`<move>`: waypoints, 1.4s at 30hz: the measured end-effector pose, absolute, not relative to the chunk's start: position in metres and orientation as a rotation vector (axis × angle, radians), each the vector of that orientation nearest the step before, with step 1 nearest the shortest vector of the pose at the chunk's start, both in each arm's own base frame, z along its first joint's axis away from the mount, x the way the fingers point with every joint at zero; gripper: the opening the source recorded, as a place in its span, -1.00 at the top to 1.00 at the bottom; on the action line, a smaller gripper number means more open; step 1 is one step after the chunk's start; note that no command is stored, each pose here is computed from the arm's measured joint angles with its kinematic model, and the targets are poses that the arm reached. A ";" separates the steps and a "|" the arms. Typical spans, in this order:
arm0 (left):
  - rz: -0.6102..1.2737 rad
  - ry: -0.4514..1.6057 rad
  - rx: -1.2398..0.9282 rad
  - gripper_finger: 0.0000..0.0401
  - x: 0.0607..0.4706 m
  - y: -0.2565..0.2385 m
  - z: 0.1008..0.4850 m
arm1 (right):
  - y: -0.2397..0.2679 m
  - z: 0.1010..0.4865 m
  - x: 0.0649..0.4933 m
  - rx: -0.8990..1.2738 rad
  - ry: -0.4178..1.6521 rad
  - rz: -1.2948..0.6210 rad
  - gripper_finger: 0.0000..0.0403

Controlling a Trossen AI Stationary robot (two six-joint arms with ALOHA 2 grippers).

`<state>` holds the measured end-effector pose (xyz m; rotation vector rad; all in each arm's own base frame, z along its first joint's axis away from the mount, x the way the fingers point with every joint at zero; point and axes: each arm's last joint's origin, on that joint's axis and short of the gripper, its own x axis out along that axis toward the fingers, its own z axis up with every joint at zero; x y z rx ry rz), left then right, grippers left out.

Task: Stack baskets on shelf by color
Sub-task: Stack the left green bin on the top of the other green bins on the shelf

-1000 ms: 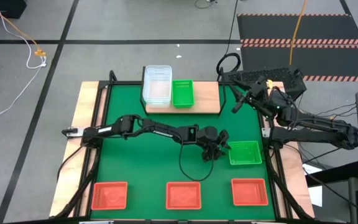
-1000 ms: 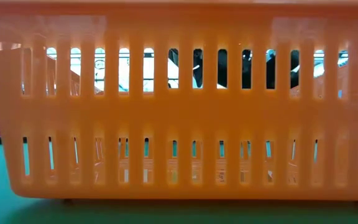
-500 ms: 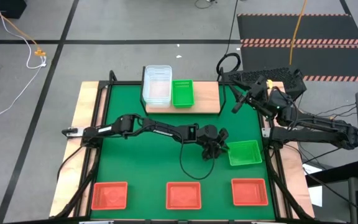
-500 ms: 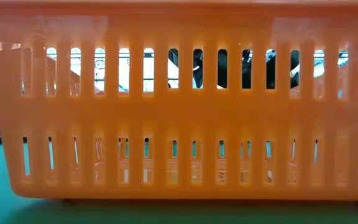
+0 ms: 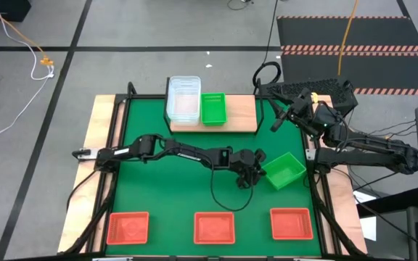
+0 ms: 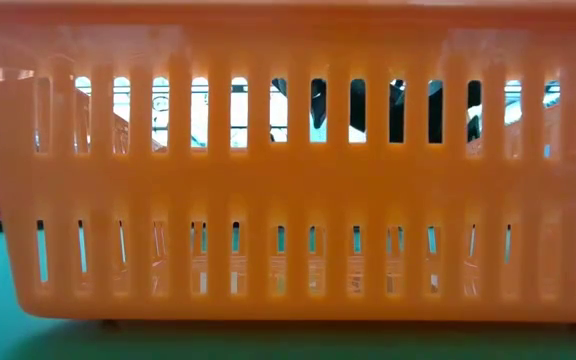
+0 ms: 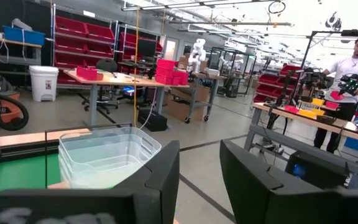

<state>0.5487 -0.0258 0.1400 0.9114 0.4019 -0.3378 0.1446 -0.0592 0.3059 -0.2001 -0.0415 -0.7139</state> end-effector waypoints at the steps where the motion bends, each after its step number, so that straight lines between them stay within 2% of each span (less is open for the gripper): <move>1: -0.342 0.405 0.911 0.86 0.548 -0.028 0.140 | -0.059 0.306 0.145 -0.205 -0.039 -0.714 0.45; 4: -0.337 0.440 0.902 0.90 0.544 -0.034 0.151 | -0.059 0.306 0.145 -0.208 -0.038 -0.714 0.45; 8: -0.285 0.571 0.934 0.96 0.527 -0.043 0.186 | -0.059 0.306 0.145 -0.215 -0.036 -0.714 0.45; 20: -0.311 0.821 0.782 0.97 0.437 -0.058 0.305 | -0.059 0.307 0.144 -0.217 -0.048 -0.715 0.45; 23: -0.234 0.815 0.728 0.98 0.413 -0.054 0.337 | -0.058 0.307 0.144 -0.216 -0.049 -0.713 0.45; 28: 0.064 0.797 0.675 0.98 0.379 -0.040 0.381 | -0.058 0.308 0.144 -0.219 -0.054 -0.709 0.45; 31: 0.226 0.818 0.674 0.98 0.368 -0.028 0.392 | -0.058 0.308 0.144 -0.229 -0.051 -0.709 0.45; 34: 0.350 0.862 0.656 0.98 0.367 -0.011 0.387 | -0.058 0.308 0.144 -0.231 -0.057 -0.711 0.45; 42: 0.582 0.987 0.638 0.98 0.378 0.060 0.314 | -0.058 0.309 0.144 -0.234 -0.063 -0.713 0.45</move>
